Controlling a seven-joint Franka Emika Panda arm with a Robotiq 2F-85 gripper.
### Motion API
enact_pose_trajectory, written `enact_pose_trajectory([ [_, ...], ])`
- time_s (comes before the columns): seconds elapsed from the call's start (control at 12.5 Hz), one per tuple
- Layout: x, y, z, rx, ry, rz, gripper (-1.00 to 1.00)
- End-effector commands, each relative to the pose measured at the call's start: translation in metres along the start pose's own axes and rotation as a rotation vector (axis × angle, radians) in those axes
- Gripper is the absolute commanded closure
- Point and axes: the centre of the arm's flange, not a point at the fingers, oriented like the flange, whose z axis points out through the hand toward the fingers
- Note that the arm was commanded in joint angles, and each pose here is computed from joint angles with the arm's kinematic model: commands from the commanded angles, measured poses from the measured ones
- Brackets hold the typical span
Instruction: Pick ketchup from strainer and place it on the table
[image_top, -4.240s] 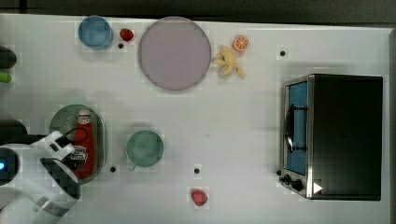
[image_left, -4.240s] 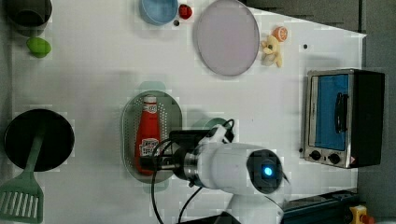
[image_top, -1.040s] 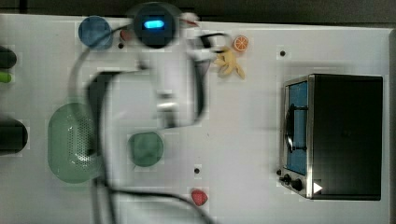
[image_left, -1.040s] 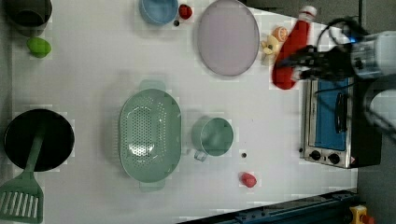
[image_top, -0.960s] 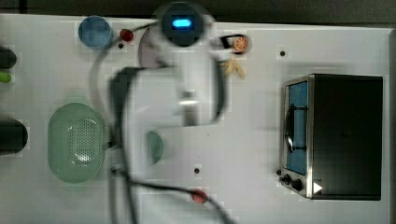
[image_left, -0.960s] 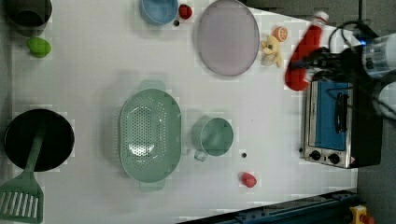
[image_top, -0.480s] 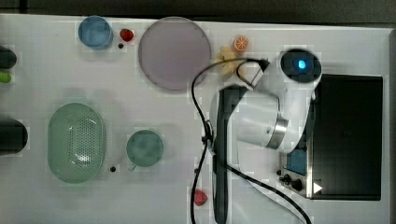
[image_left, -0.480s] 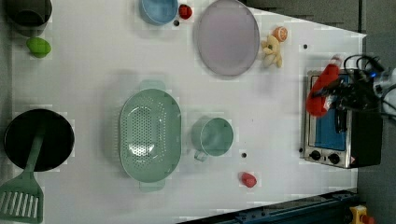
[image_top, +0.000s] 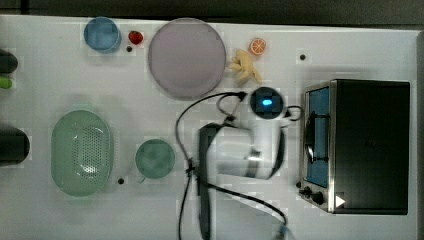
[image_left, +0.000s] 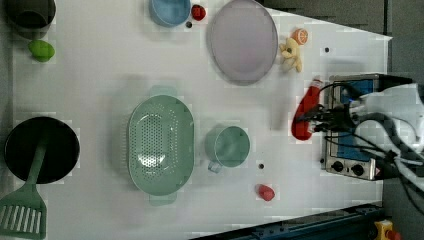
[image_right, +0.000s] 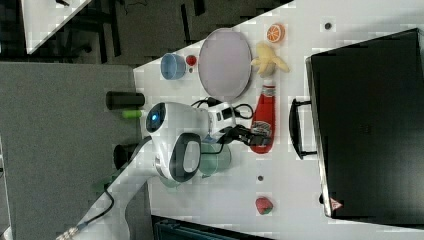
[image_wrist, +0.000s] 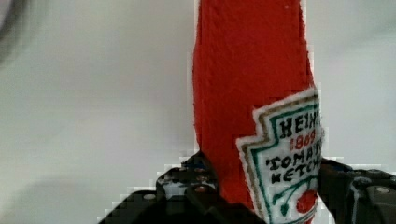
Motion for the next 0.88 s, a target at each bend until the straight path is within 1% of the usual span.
enact_pose_trajectory([
  [0.08, -0.008, -0.042, 0.002, 0.026, 0.062, -0.096, -0.47],
  [0.24, -0.007, -0.047, -0.001, 0.030, 0.070, -0.103, -0.91],
  [0.32, -0.006, -0.047, -0.012, 0.034, 0.088, -0.103, -1.00],
  [0.4, -0.003, -0.046, -0.030, 0.043, 0.121, -0.099, -1.00],
  [0.64, 0.014, -0.047, -0.117, 0.085, 0.267, -0.085, -1.00],
  [0.72, 0.018, -0.047, -0.148, 0.094, 0.294, -0.065, -1.00],
  [0.8, 0.021, -0.045, -0.176, 0.100, 0.300, -0.021, -1.00],
  [0.88, 0.024, -0.045, -0.203, 0.105, 0.292, 0.047, -1.00],
])
